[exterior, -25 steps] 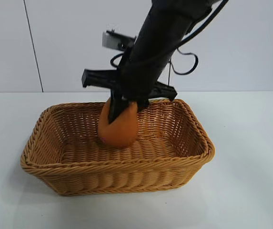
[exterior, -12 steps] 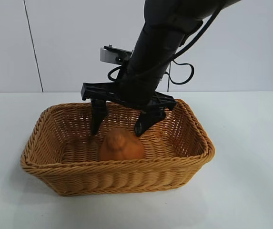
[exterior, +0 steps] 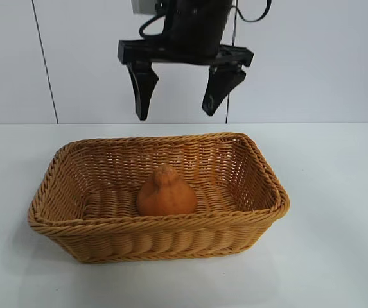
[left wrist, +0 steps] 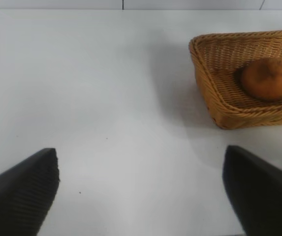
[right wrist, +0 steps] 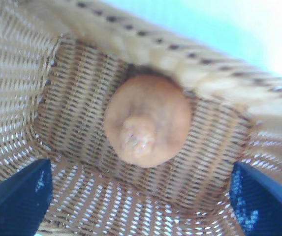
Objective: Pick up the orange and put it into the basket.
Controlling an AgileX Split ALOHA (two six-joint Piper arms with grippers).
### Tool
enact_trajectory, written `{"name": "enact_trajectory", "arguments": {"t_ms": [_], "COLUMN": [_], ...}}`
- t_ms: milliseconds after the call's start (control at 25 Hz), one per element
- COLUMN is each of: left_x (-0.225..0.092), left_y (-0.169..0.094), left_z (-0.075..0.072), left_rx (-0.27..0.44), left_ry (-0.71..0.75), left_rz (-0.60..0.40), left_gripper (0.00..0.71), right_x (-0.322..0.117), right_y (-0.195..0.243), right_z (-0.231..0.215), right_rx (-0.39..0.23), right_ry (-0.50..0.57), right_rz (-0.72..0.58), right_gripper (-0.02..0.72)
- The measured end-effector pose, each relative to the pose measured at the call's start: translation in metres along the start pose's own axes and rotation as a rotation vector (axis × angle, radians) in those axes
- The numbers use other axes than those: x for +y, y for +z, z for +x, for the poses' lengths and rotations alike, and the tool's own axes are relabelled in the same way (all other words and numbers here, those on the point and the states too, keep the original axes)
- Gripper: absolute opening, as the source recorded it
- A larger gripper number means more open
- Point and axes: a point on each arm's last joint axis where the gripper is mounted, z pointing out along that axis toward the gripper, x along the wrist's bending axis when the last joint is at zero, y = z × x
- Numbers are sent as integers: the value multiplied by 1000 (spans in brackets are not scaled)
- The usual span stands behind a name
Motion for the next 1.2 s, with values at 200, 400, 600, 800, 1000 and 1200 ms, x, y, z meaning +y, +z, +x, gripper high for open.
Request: {"name": "enact_trajectory", "arguments": {"t_ms": [200, 400, 600, 800, 1000, 1200], "left_x": [0, 0, 0, 0, 0, 0], "left_y": [0, 0, 0, 0, 0, 0], "left_z": [0, 0, 0, 0, 0, 0], "left_rx": [0, -2, -2, -2, -1, -1], "left_ry": [0, -1, -1, -1, -1, -1], "left_rz": [0, 0, -1, -1, -1, -1], "left_gripper": [645, 645, 645, 645, 645, 645], "right_x": [7, 0, -24, -42, -62, -103], "right_y": [-8, -13, -26, -28, -22, -31], "right_z": [-43, -132, -223, -256, -249, -227], "right_rx": [-46, -118, -179, -171, -152, -127], "right_ry": [84, 239, 426, 507, 499, 493], "right_rz": [-27, -27, -34, -22, 55, 146], "right_gripper": [675, 675, 675, 675, 675, 675]}}
